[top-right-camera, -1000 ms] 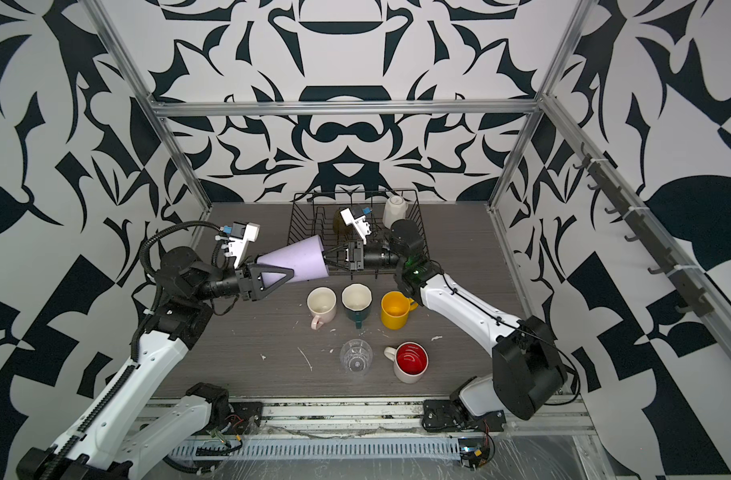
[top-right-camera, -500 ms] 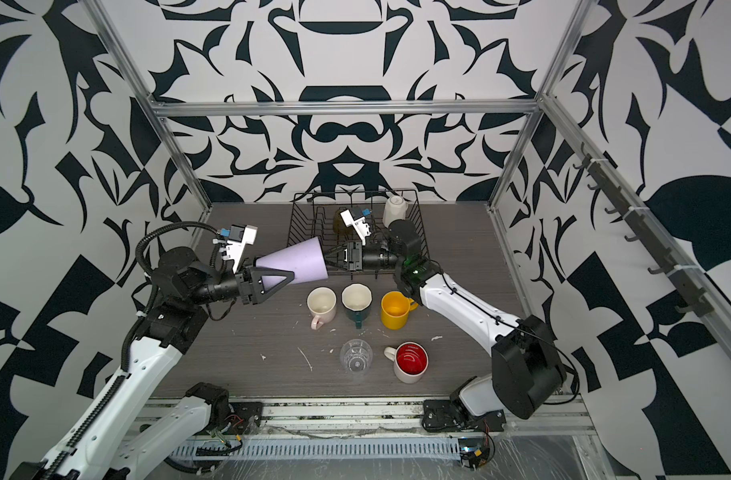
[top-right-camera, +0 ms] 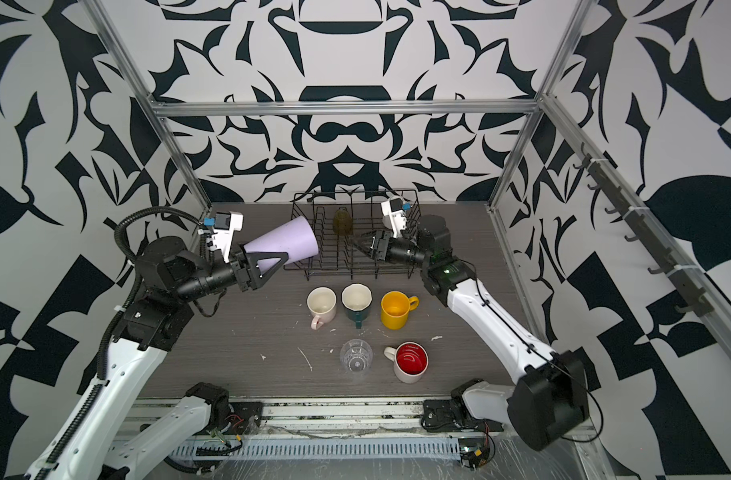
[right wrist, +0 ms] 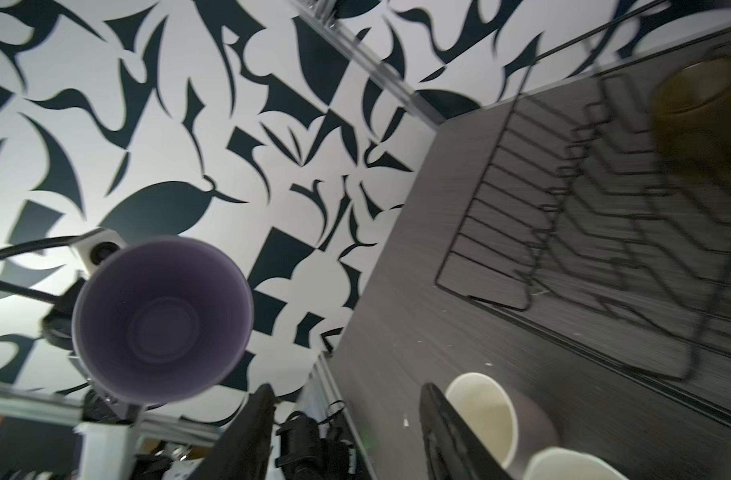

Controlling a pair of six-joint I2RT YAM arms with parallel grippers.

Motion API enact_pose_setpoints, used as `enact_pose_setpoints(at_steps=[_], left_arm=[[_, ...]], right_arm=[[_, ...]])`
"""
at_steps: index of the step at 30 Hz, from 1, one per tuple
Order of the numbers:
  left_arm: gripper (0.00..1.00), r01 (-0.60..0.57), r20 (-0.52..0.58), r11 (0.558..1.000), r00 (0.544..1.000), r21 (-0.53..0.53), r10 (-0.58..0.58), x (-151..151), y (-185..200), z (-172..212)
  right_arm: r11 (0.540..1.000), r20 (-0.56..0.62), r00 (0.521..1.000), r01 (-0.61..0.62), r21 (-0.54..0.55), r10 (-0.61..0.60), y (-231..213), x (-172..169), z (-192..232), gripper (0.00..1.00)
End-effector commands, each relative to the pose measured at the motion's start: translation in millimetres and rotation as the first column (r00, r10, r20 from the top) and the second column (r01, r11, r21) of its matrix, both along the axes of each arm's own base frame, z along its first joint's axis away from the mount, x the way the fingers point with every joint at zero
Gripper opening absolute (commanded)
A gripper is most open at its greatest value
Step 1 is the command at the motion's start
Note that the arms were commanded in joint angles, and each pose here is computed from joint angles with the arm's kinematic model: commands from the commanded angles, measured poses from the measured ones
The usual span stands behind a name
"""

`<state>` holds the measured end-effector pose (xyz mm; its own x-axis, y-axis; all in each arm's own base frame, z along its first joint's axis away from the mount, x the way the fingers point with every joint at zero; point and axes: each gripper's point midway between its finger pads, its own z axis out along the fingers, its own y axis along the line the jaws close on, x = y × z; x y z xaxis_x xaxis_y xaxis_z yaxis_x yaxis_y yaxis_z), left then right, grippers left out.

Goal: Load the cups into the dish rack
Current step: 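Open the right gripper and withdraw it while the left holds the lavender cup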

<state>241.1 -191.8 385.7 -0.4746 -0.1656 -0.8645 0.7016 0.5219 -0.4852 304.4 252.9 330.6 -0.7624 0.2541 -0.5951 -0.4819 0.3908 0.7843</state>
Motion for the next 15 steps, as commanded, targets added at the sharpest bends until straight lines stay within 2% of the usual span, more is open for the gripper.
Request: enact_pose_setpoints(at_steps=[1, 6, 9, 15], left_arm=[[0.0, -0.138, -0.037, 0.984, 0.989, 0.117, 0.143, 27, 14, -16], [0.0, -0.216, -0.142, 0.945, 0.956, 0.245, 0.256, 66, 21, -47], [0.0, -0.232, -0.176, 0.923, 0.939, 0.307, 0.295, 84, 23, -54], [0.0, -0.257, -0.224, 0.863, 0.897, 0.435, 0.38, 123, 28, -72]], right_arm=[[0.959, 0.111, 0.977, 0.2, -0.199, -0.181, -38, 2, -1, 0.67], [0.881, 0.179, 0.925, 0.375, -0.29, -0.335, -76, 0, -7, 0.76], [0.852, 0.191, 0.904, 0.424, -0.307, -0.381, -88, -1, -11, 0.91], [0.831, 0.204, 0.894, 0.447, -0.33, -0.399, -94, -1, -14, 0.92]])
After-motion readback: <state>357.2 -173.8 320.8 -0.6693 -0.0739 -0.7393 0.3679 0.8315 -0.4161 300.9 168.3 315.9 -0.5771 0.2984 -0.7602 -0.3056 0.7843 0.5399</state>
